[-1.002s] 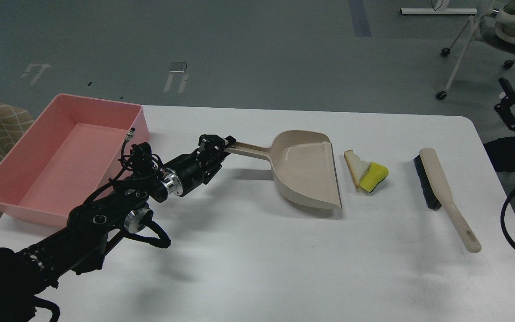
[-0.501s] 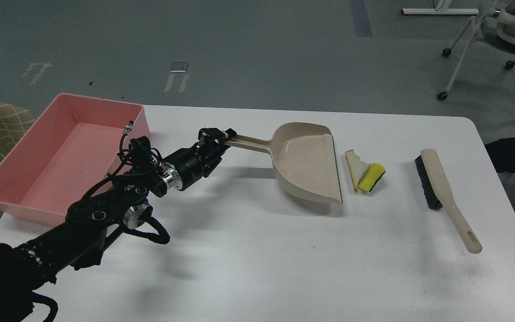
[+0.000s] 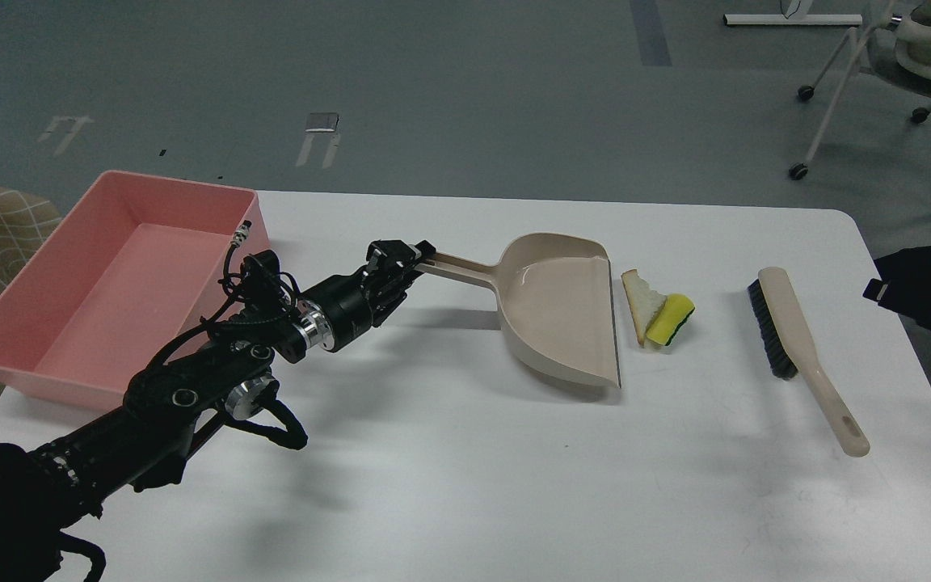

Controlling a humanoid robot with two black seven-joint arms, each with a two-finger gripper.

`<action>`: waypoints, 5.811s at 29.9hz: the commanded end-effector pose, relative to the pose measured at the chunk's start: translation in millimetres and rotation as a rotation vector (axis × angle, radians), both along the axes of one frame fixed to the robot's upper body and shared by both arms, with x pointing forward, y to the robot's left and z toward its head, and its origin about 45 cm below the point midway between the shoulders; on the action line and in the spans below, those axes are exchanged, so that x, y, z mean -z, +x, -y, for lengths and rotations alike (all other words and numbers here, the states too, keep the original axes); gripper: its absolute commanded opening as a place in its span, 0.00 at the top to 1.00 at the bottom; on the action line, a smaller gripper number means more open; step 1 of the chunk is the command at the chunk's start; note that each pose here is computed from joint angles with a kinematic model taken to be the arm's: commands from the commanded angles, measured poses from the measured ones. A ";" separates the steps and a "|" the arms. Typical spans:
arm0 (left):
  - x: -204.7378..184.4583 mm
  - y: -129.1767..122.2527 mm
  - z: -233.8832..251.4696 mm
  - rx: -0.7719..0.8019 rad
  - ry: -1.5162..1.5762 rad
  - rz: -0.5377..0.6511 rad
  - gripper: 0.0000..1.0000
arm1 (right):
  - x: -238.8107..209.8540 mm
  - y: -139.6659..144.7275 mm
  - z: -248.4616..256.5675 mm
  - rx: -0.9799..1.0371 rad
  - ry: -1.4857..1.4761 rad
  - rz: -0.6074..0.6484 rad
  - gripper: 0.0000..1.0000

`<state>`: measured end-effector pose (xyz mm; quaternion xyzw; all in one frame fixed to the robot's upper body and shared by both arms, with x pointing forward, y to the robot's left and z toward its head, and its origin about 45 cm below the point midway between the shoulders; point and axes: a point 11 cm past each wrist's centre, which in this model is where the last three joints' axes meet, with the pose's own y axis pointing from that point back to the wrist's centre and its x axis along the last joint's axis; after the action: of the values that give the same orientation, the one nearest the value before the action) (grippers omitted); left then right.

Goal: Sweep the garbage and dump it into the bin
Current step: 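Reach the right gripper to the wooden brush handle and grasp it, then sweep the yellow sponge and wooden piece into the dustpan with the brush, then lift the dustpan with the left gripper and tip it over the pink bin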

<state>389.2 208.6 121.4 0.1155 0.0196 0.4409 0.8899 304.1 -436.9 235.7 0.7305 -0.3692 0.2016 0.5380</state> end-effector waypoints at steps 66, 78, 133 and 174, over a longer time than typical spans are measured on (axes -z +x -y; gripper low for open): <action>4.5 -1.2 -5.2 -0.046 0.014 0.020 0.90 | 70.7 5.2 -164.0 -0.288 0.104 -0.066 0.86; 7.6 -3.8 -7.8 -0.052 0.014 0.014 0.90 | 55.2 2.3 -272.8 -0.417 0.354 -0.030 0.85; 2.5 -2.2 -20.3 -0.096 -0.017 0.041 0.89 | 2.7 2.2 -221.4 -0.338 0.499 0.006 0.84; -187.5 -137.1 -405.1 -0.661 0.052 0.200 0.87 | 49.2 -13.3 -79.0 0.123 0.478 -0.017 0.84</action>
<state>256.6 605.9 297.4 0.0469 -0.0256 0.7206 0.6912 289.9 -356.1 183.8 0.8159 -0.4404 0.0675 0.3684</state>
